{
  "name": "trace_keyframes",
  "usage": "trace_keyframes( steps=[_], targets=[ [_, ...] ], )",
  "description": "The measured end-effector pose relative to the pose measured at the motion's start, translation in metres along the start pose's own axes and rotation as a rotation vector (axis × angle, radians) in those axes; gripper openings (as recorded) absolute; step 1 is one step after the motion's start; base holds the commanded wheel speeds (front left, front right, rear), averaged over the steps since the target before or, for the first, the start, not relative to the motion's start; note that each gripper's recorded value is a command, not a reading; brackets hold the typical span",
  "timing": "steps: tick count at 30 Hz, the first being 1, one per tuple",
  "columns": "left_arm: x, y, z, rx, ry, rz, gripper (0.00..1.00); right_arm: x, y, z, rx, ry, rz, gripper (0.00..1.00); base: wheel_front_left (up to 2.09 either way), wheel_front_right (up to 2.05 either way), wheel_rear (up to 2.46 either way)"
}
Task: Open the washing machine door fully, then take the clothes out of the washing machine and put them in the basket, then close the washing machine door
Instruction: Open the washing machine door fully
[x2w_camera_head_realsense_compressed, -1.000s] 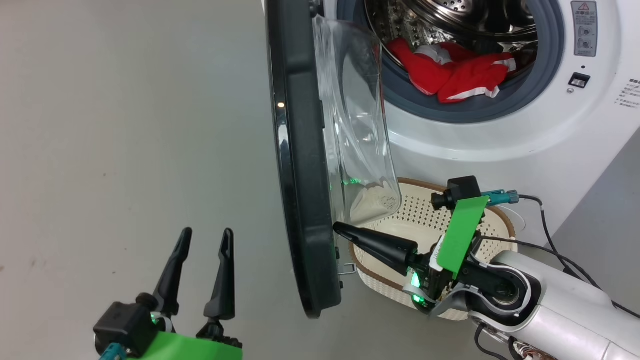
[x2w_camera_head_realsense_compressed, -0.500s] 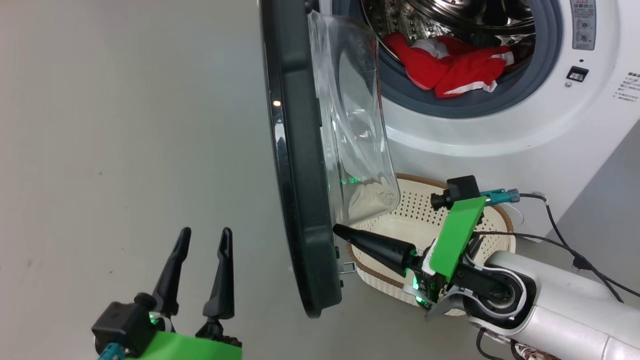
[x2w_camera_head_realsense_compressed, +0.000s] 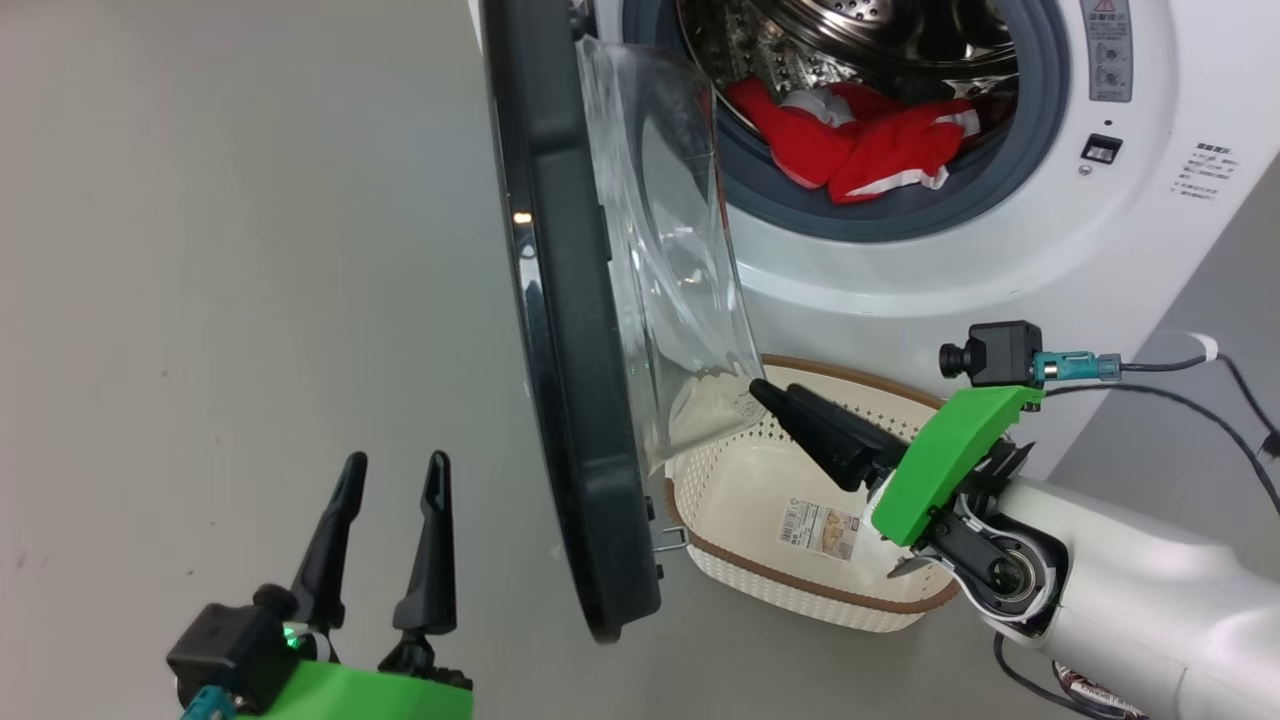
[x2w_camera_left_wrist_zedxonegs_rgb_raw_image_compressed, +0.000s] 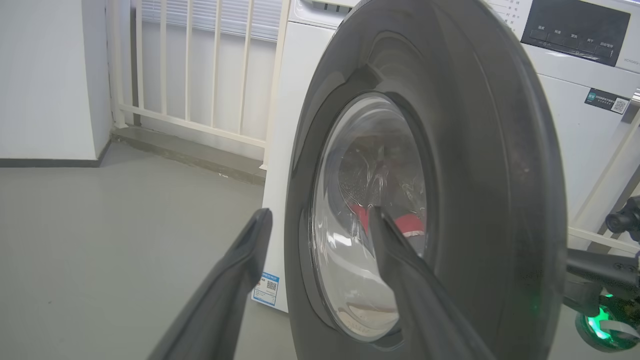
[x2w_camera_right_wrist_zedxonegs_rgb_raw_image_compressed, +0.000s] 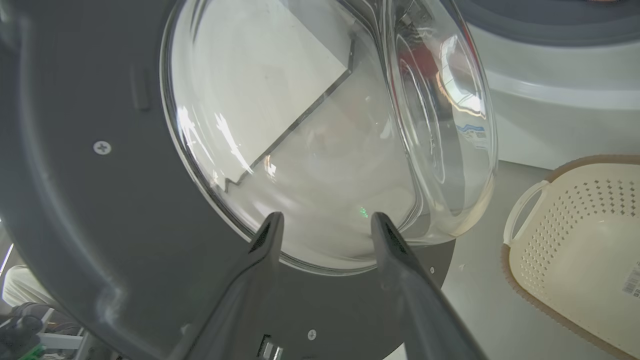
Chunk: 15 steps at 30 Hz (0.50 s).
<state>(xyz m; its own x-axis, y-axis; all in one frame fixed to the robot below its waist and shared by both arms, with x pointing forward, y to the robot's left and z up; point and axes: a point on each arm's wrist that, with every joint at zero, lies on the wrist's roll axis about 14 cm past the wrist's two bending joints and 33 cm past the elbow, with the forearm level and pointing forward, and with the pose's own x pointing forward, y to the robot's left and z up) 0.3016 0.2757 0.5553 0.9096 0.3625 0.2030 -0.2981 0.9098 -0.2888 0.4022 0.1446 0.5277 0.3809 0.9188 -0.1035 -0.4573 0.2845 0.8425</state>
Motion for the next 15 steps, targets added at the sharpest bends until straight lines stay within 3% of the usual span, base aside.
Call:
trace_keyframes(
  steps=[6, 11, 15],
  targets=[
    [-0.001, 0.000, 0.000, -0.015, -0.003, 0.004, 1.00, -0.003, -0.021, 0.014, -0.273, -0.056, -0.057, 1.00, 0.00, 0.00, 0.00],
    [0.000, 0.000, 0.002, -0.016, -0.010, 0.010, 1.00, 0.001, -0.012, 0.045, -0.428, -0.166, -0.051, 1.00, 0.00, 0.00, 0.00],
    [0.000, -0.001, 0.004, -0.020, -0.016, 0.006, 1.00, -0.006, -0.018, 0.045, -0.514, -0.219, -0.072, 1.00, 0.00, 0.00, 0.00]
  ],
)
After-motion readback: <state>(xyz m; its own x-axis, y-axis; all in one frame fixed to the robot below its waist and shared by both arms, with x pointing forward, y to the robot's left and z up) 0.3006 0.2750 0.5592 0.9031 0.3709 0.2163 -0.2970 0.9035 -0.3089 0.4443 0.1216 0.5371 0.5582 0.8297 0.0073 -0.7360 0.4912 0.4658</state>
